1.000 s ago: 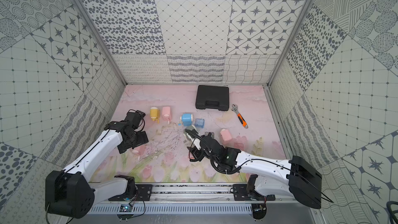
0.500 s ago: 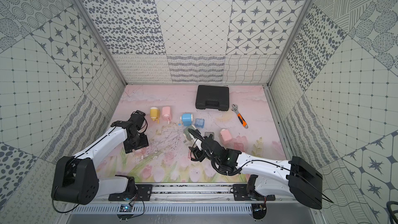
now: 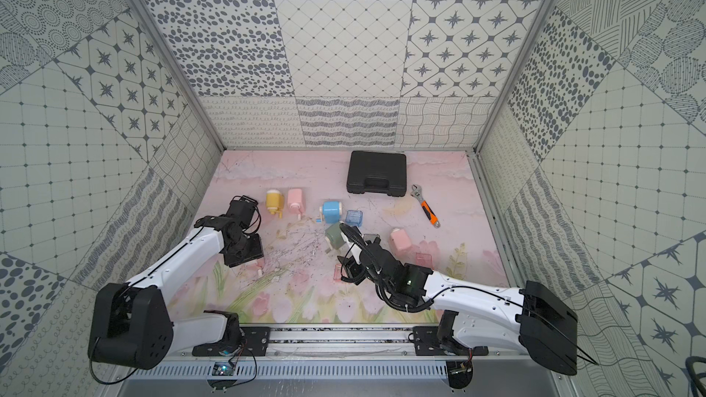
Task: Put the tray back into the pencil sharpener
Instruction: Pick up the pencil sharpener from the center of the board, then close the container of the pencil sharpener.
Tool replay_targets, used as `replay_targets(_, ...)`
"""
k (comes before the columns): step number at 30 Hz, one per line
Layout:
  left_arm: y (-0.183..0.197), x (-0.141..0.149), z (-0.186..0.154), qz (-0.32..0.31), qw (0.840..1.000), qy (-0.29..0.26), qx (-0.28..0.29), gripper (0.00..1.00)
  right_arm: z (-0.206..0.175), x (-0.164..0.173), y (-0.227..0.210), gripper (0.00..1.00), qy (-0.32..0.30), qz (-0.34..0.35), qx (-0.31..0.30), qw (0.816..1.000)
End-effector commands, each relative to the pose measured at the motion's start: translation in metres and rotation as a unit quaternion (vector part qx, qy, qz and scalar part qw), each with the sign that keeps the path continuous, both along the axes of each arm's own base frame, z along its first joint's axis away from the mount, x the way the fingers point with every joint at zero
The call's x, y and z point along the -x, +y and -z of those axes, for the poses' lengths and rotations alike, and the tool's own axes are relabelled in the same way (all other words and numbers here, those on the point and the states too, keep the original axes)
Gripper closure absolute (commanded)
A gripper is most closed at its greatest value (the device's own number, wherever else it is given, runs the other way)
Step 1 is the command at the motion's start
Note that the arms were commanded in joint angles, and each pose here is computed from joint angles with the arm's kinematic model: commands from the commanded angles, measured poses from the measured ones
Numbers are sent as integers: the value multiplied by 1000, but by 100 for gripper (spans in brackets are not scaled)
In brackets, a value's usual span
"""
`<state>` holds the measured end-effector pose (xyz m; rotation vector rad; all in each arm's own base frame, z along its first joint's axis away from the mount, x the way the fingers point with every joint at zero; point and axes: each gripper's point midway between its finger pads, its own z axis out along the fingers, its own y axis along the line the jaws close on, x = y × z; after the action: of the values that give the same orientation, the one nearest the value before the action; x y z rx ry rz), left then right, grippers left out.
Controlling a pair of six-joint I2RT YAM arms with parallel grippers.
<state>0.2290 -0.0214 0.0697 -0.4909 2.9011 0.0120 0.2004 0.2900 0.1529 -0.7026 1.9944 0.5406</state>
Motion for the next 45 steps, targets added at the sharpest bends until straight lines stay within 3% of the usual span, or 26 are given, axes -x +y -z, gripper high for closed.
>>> replay_targets(1, -31, -28, -38, 97, 988, -105, 54, 74, -9, -4, -14, 40, 23, 63, -43, 997)
replay_targets(4, -55, -39, -71, 187, 963, -180, 71, 77, -3, -9, -40, 41, 57, 145, -58, 986)
replay_targets(5, -66, -42, -84, 226, 948, -209, 76, 78, 1, -10, -51, 43, 74, 180, -65, 979)
replay_targets(7, -86, -44, -104, 300, 916, -256, 74, 80, 6, -11, -68, 45, 103, 232, -84, 964)
replay_targets(10, -117, -32, -117, 430, 855, -285, 55, 81, 23, -6, -84, 47, 153, 272, -103, 944)
replay_targets(13, -143, -6, -105, 559, 786, -260, 30, 80, 30, -3, -88, 47, 193, 284, -121, 931)
replay_targets(18, -162, 40, -74, 736, 654, -176, -10, 81, 49, 4, -92, 48, 258, 303, -140, 907)
replay_targets(21, -172, 57, -62, 796, 588, -142, -12, 83, 56, 6, -87, 50, 280, 303, -151, 898)
replay_targets(24, -180, 65, -49, 835, 538, -116, -24, 83, 59, 8, -79, 51, 296, 294, -152, 896)
replay_targets(27, -182, 64, -32, 854, 510, -86, -47, 81, 63, 9, -68, 51, 313, 282, -143, 896)
replay_targets(30, -185, 59, -19, 860, 502, -60, -64, 78, 66, 9, -58, 52, 327, 270, -137, 895)
replay_targets(36, -189, 51, -3, 858, 506, -42, -82, 72, 71, 9, -47, 52, 344, 254, -153, 891)
replay_targets(42, -198, 47, 7, 857, 506, -54, -77, 49, 74, 5, -43, 52, 353, 247, -164, 888)
replay_targets(45, -198, 47, 12, 858, 506, -53, -73, 43, 74, 4, -41, 52, 355, 246, -166, 887)
